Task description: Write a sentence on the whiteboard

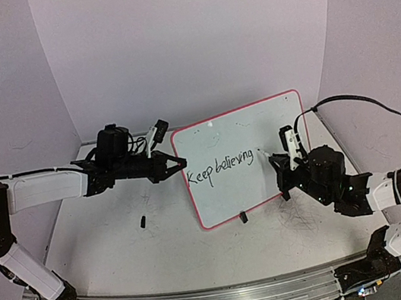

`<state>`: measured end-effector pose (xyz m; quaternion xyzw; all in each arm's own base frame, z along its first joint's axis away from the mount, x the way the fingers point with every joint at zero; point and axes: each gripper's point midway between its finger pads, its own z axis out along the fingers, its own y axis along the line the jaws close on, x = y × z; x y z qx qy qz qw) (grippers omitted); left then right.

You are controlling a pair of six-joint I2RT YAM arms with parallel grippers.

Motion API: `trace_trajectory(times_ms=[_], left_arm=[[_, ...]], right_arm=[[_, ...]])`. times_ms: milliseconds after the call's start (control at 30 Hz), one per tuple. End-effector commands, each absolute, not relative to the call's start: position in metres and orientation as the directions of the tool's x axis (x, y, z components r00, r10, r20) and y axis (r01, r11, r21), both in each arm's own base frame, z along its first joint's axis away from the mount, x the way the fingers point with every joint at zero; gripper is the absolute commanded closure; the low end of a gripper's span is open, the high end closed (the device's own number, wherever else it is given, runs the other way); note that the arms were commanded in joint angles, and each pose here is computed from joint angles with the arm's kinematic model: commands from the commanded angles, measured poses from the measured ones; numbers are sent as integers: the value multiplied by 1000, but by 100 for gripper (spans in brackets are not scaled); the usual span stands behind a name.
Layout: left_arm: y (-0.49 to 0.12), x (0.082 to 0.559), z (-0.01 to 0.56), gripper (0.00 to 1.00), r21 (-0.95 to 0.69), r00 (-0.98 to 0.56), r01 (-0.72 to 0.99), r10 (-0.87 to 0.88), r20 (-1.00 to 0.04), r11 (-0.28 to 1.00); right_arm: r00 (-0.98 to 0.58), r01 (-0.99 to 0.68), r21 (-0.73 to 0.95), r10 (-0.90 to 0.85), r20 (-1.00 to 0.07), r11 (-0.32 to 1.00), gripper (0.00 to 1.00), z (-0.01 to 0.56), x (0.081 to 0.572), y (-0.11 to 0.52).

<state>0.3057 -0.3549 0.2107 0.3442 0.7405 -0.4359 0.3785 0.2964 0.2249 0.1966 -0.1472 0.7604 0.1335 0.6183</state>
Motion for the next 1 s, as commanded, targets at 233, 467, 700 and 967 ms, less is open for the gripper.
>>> trace_trajectory(times_ms=[233,467,700,967], left_arm=[[-342,314,189,100,-283,-436,839,265,-860,464],[-343,314,187,100,-288,-440,840,266,-858,460],[-342,313,192,100,-282,-432,841,260,-864,461],[-343,312,192,100,-286,-433,843,260,-863,456]], right_arm=[[-179,-335,30,-32,-983,942,100,204,300,217],[-179,-314,26,-33,-983,949,100,204,302,214],[-179,-363,23,-46,-983,932,100,203,301,225],[-169,-331,45,-13,-986,943,100,211,307,224]])
